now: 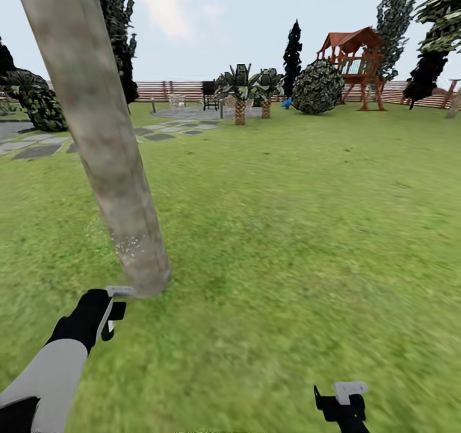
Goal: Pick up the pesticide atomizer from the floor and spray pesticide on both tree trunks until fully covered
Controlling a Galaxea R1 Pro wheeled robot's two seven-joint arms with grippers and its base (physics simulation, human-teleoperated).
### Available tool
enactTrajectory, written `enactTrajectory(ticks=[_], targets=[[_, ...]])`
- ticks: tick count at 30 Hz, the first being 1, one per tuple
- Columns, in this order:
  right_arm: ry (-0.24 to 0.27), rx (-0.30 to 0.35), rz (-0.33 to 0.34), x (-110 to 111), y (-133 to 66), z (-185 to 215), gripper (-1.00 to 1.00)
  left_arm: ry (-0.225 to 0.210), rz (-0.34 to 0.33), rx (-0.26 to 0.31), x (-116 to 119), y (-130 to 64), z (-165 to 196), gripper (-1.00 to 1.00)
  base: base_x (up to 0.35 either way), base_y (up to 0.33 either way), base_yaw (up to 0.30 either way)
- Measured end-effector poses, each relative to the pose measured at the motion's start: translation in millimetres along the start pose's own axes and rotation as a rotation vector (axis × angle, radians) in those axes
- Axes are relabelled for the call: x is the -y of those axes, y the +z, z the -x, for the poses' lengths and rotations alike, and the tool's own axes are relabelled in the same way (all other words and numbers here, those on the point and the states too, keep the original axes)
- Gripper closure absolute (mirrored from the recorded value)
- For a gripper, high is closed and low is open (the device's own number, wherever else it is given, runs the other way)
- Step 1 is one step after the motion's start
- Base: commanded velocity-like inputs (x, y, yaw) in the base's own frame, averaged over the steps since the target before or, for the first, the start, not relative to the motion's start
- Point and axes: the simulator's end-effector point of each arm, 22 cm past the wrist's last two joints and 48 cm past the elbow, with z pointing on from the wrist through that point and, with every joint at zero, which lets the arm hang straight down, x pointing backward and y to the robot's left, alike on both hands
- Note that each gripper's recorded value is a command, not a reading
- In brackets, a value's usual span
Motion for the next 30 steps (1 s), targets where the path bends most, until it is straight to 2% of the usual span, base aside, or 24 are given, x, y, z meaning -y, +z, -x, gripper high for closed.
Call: enactTrajectory(ticks=[3,7,10,14,19,25,30], targets=[[0.000,0.000,0.000,0,0.0,0,-1.00,-0.006,0.005,0.009,-5,-3.6,11,1.00,-0.006,-0.005,0.230],[0.000,0.001,0.000,0,-0.1,0,-1.00,-0.046,0.009,-0.001,-19,-30.5,62,1.00,0.000,0.000,0.026],[0.000,-0.001,0.002,-1,-0.2,-1,-1.00,-0.025,0.012,0.008,-17,-36.2,72,1.00,0.000,0.000,0.000],[0.000,-0.002,0.002,-1,-0.3,-1,-1.00,-0.028,0.023,0.053,-22,-45.6,86,1.00,0.029,0.000,0.000],[0.000,-0.002,0.001,-1,-0.5,-1,-1.00,-0.027,0.018,0.066,-17,-48.5,89,1.00,0.304,0.000,0.000],[0.000,-0.001,0.001,-1,-0.5,-1,-1.00,-0.028,0.011,0.053,-14,-46.3,85,1.00,0.321,-0.047,0.000],[0.000,-0.002,0.002,-1,-0.3,-1,-1.00,-0.030,0.007,-0.007,-12,-45.4,72,1.00,0.086,-0.232,0.000]])
